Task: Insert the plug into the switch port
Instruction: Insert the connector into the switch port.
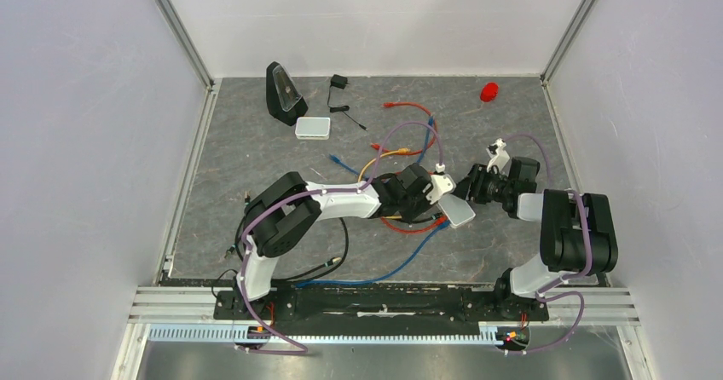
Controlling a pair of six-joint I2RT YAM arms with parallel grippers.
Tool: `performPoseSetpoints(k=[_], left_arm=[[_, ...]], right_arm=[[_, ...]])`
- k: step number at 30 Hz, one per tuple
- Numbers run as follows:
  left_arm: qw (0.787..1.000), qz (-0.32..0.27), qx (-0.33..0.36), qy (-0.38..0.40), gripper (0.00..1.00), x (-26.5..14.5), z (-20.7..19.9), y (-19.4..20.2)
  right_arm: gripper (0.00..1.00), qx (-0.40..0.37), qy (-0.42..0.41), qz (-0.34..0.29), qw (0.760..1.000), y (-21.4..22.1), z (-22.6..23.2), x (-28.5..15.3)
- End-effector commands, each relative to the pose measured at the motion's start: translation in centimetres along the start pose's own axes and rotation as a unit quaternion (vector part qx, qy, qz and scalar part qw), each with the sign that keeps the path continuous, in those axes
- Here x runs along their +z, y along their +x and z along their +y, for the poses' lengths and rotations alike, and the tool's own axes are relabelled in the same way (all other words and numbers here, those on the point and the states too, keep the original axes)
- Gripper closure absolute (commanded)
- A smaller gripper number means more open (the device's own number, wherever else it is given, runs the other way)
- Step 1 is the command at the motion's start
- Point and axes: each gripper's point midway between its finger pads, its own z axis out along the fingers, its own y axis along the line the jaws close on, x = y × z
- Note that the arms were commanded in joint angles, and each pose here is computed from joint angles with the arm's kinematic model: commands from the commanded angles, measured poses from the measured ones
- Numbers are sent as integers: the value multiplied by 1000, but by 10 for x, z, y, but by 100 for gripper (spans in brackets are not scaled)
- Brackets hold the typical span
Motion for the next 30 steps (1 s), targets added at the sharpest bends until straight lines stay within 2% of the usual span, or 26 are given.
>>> performPoseSetpoints(k=[1, 13, 22, 30], left_arm=[[1000, -2, -22, 13, 98, 3, -3, -7], [999, -1, -35, 23, 98, 11, -7, -5], [996, -16, -44, 76, 98, 8, -27, -4], [996, -20, -65, 54, 98, 12, -21, 0]], right_arm=[[53, 13, -18, -2, 1000, 7, 4, 1], [54, 59, -46, -9, 997, 20, 14, 1], [54, 83, -36, -7, 996, 25, 12, 4], [53, 108, -46, -12, 993, 29, 17, 2]])
